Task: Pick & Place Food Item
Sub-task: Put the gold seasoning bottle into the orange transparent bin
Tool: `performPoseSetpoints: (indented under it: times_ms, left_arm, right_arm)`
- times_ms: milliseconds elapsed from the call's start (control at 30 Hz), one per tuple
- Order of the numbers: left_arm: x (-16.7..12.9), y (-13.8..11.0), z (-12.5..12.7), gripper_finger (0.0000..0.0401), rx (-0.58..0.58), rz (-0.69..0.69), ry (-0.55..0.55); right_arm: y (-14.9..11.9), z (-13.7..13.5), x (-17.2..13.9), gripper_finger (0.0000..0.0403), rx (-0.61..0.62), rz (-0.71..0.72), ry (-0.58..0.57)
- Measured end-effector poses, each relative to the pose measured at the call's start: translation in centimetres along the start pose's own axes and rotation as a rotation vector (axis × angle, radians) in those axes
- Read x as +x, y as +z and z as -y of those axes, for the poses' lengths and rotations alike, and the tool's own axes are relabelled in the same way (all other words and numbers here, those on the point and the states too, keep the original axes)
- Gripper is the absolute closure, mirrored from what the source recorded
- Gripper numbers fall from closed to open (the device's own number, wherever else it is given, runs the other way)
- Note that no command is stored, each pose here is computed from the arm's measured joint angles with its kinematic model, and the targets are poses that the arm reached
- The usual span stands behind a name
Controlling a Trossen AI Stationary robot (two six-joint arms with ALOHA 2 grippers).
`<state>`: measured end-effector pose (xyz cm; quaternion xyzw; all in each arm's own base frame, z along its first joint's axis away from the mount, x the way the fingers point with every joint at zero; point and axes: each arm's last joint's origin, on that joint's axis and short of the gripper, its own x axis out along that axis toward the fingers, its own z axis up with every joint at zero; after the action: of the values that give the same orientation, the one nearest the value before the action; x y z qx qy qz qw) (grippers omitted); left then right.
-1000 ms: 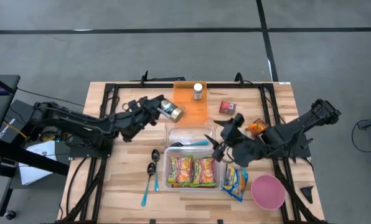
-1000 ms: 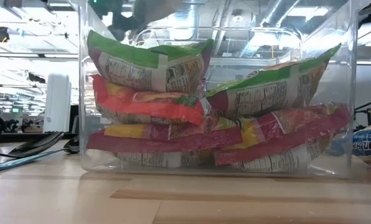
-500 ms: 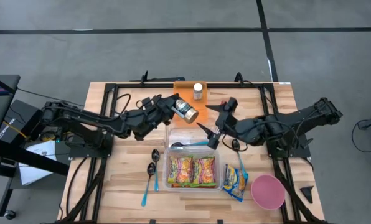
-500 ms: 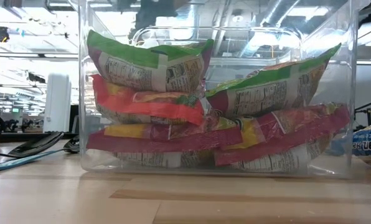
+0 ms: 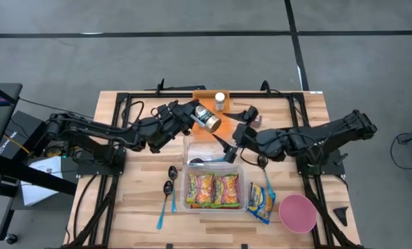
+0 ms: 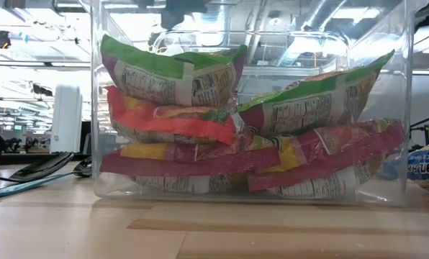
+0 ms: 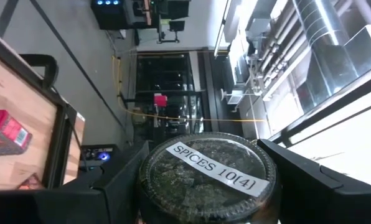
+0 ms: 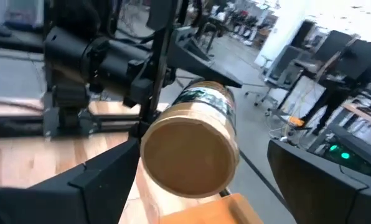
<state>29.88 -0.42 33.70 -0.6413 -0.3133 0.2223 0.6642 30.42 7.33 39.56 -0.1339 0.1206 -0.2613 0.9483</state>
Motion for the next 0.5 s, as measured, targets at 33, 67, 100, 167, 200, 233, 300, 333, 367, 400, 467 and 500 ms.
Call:
performPoseSetpoints:
  times_ms: [33, 67, 100, 167, 200, 233, 300, 333, 367, 400, 467, 500]
  left_arm:
    - [0.0, 0.0, 0.1, 0.0130, -0.004, -0.001, -0.003]
    - [0.0, -0.1, 0.3, 0.0130, -0.006, -0.003, -0.006]
    - [-0.1, -0.1, 0.3, 0.0130, -0.005, -0.003, -0.006]
    - [-0.1, -0.1, 0.3, 0.0130, -0.001, -0.004, -0.004]
    - [-0.1, -0.1, 0.2, 0.0130, 0.000, -0.004, -0.003]
    - [-0.1, -0.1, 0.3, 0.0130, -0.001, -0.004, -0.004]
    - [-0.1, -0.1, 0.3, 0.0130, -0.002, -0.004, -0.004]
    - [-0.1, -0.1, 0.3, 0.0130, -0.002, -0.004, -0.004]
    - [-0.1, -0.1, 0.3, 0.0130, -0.002, -0.004, -0.004]
    - [-0.1, -0.1, 0.3, 0.0130, -0.001, -0.004, -0.004]
    - [-0.1, -0.1, 0.2, 0.0130, 0.006, -0.007, 0.001]
    - [-0.1, -0.1, 0.2, 0.0130, 0.007, -0.011, 0.002]
  right_arm:
    - [0.0, 0.0, 0.3, 0.0052, 0.004, 0.002, -0.012]
    - [-0.1, 0.0, 0.5, 0.0052, 0.001, -0.001, -0.013]
    - [-0.2, -0.1, 0.6, 0.0052, -0.007, -0.003, -0.009]
    - [0.1, -0.1, 0.6, 0.0052, 0.007, 0.020, 0.008]
    - [0.2, -0.1, 0.7, 0.0052, 0.014, 0.027, 0.014]
    - [0.2, -0.1, 0.9, 0.0052, 0.021, 0.032, 0.013]
    - [0.0, -0.3, 1.2, 0.0052, 0.014, 0.026, 0.018]
    - [-0.1, -0.5, 1.3, 0.0052, 0.013, 0.024, 0.019]
    - [-0.1, -0.7, 1.6, 0.0052, 0.024, 0.033, 0.014]
    - [0.0, -0.8, 1.9, 0.0052, 0.031, 0.036, 0.008]
    - [-0.3, -0.9, 2.1, 0.0052, 0.018, 0.023, 0.009]
    - [-0.3, -1.0, 2.2, 0.0052, 0.023, 0.029, 0.013]
